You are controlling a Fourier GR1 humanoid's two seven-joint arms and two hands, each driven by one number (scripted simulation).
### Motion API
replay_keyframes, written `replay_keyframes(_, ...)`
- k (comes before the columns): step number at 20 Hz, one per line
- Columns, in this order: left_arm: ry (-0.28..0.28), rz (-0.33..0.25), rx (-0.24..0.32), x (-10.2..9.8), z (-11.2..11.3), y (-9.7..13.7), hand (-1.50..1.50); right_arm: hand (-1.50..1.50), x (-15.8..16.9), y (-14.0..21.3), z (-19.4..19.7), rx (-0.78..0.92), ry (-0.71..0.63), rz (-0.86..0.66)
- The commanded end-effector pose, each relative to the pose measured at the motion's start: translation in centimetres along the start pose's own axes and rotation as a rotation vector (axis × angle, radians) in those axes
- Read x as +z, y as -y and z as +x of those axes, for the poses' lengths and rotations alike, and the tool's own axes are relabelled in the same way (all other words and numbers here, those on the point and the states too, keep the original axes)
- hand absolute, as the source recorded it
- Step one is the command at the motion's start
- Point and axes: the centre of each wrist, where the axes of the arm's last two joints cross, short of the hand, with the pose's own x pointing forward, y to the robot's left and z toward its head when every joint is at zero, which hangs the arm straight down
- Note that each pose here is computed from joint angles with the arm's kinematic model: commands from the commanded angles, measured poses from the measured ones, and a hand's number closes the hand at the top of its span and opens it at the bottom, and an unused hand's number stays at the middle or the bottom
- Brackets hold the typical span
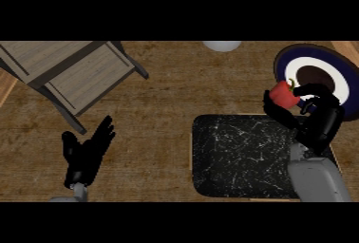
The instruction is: Pick the bell pepper from the tray and place it in the plate
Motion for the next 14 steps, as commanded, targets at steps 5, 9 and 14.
replay_keyframes(5,0.009,-0.013,0.001,-0.7,0.4,0.5,0.00,1.50,-8.4,1.9,-6.0,0.057,-0.018,-0.202)
replay_keyframes(9,0.014,-0.020,-0.014,-0.7,0.5,0.1,0.00,1.50,-11.8,4.1,-8.9,0.049,-0.030,-0.201)
replay_keyframes(14,0.009,-0.026,-0.008,0.3,0.3,0.8,0.00,1.50,-15.5,5.2,-10.6,0.045,-0.035,-0.206)
